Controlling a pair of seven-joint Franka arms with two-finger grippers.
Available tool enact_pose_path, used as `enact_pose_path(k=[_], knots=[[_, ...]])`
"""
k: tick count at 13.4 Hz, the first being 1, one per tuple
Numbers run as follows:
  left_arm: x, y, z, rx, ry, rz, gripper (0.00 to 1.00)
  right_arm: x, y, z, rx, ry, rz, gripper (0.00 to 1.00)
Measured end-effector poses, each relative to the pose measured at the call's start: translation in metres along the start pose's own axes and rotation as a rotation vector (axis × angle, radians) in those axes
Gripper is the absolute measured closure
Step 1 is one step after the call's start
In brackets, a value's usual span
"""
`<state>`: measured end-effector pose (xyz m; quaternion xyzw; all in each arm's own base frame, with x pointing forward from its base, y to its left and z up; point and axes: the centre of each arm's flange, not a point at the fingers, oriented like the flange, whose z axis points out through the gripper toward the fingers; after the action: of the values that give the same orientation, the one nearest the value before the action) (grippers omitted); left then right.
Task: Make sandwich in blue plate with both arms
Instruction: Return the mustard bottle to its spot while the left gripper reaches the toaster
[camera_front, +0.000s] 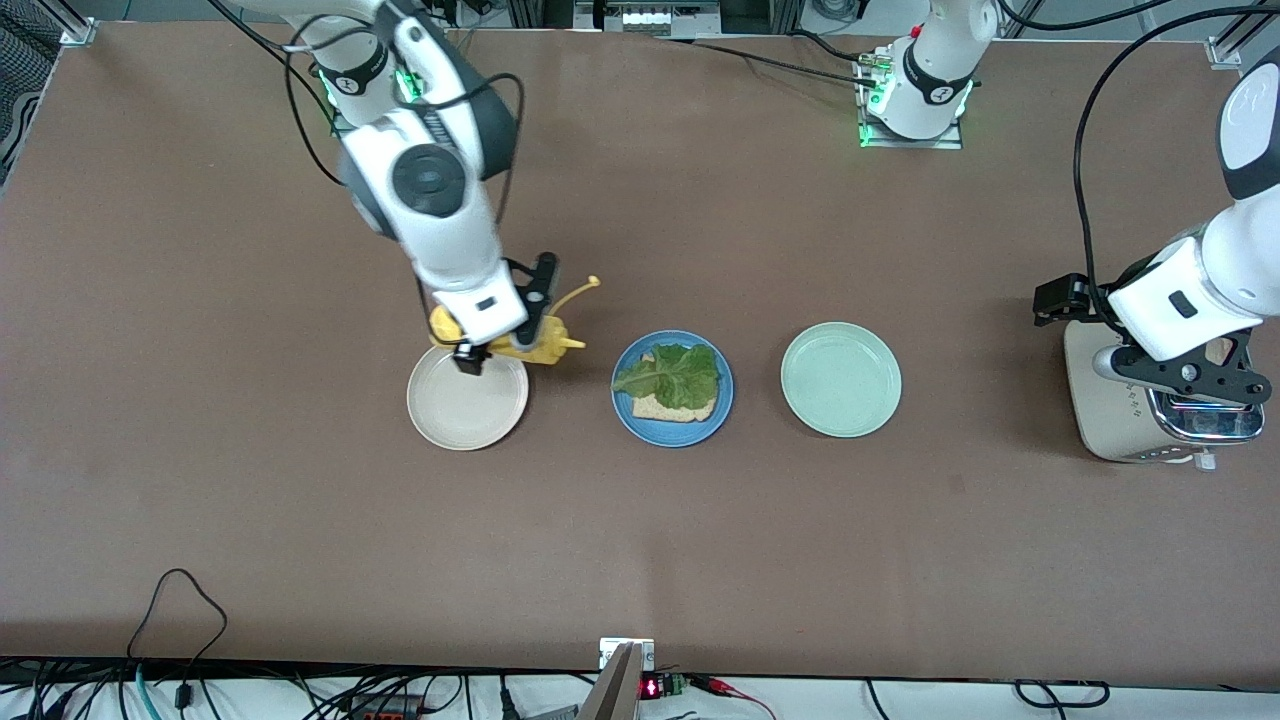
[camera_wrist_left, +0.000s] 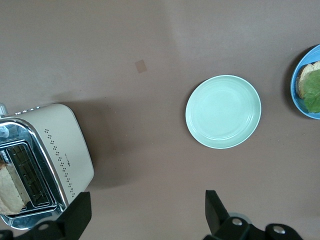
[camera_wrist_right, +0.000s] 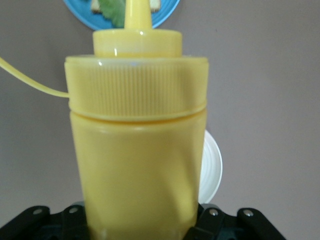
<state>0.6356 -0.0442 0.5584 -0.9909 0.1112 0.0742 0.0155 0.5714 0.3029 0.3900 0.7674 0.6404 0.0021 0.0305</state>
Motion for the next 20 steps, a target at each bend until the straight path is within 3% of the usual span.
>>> enact_pose_path(k=[3,5,12,17,20], knots=[[0.000,0.000,0.000,0.000,0.000,0.000,0.00,-0.080,0.038,-0.023,0.087,0.085,-0.045,0.48],[0.000,0.000,0.000,0.000,0.000,0.000,0.00,-0.134,0.058,-0.032,0.135,0.176,-0.100,0.48],[0.000,-0.003,0.000,-0.001,0.000,-0.005,0.00,-0.316,0.096,-0.008,0.169,0.610,-0.255,0.48],[-0.002,-0.015,0.001,-0.004,-0.001,-0.023,0.00,-0.436,0.084,0.088,0.188,0.949,-0.301,0.48],[-0.002,-0.015,0.001,-0.005,-0.001,-0.023,0.00,-0.475,0.068,0.155,0.192,1.133,-0.306,0.48]])
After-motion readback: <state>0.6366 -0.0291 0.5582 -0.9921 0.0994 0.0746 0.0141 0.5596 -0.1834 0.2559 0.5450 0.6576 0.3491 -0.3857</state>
